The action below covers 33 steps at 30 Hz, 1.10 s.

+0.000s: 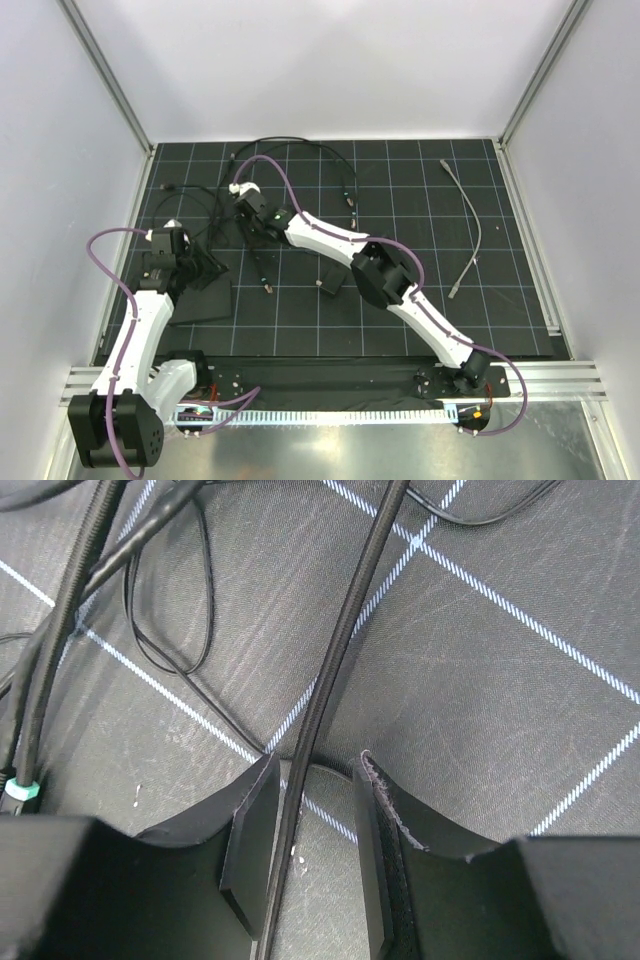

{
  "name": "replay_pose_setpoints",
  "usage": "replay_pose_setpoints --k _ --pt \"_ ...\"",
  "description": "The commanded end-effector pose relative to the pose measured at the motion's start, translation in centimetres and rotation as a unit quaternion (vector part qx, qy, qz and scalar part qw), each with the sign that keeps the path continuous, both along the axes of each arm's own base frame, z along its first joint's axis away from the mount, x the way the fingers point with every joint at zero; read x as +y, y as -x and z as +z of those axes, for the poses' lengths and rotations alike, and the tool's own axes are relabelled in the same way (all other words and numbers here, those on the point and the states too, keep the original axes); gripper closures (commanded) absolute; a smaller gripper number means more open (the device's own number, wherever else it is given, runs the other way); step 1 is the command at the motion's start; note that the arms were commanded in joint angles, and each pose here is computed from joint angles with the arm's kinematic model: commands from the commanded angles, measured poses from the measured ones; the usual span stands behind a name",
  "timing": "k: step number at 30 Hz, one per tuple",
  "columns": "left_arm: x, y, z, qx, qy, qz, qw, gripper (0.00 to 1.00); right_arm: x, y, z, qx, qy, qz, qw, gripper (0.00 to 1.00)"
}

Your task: Pull the plug from the switch port

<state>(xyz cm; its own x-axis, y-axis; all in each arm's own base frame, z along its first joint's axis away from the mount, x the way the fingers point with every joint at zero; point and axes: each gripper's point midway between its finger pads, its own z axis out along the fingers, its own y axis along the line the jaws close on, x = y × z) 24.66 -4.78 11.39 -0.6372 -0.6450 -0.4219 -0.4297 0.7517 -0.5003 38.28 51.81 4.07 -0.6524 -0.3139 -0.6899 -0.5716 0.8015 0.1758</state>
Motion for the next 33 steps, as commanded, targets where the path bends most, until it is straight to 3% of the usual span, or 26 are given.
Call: replay_pose_setpoints --k 1,5,15,17,20,22,29,33 --pt "-0.1 -0.4 0.6 -0.023 -0.002 -0.011 1.000 0.66 1.0 -0.9 1.5 -0.026 -0.014 -0.002 1.000 0.58" --pt "-0.2 -0.3 0.7 -0.025 -0.001 -0.010 1.000 0.66 1.6 -1.0 1.7 -0.029 -0.023 -0.001 0.999 0.58" --pt "-0.2 -0.2 0.8 -0.026 0.000 -0.008 1.000 0.66 2.0 -0.7 -0.8 -0.040 0.017 0.009 0.999 0.69" --pt "-0.1 -0.2 0.8 -0.027 -0.002 -0.007 1.000 0.66 1.0 -1.3 -1.2 -0.064 0.053 -0.006 0.997 0.74" --pt "-0.1 -0.2 0.8 -0.027 -0.002 -0.006 1.000 0.66 -0.3 -1.9 -0.5 -0.085 0.087 -0.015 0.992 0.99" --pt "-0.2 -0.1 0.6 -0.024 0.000 -0.007 1.000 0.66 -1.5 -2.4 0.9 -0.106 0.112 -0.015 0.988 0.99" --pt "-0.1 0.0 0.9 -0.030 0.002 -0.003 1.000 0.66 -7.6 -2.1 18.4 -0.206 0.102 -0.051 0.972 0.99" --pt "-0.1 0.0 1.2 -0.036 0.002 -0.002 0.999 0.65 -12.9 -0.9 24.1 -0.217 0.118 -0.077 0.966 0.99"
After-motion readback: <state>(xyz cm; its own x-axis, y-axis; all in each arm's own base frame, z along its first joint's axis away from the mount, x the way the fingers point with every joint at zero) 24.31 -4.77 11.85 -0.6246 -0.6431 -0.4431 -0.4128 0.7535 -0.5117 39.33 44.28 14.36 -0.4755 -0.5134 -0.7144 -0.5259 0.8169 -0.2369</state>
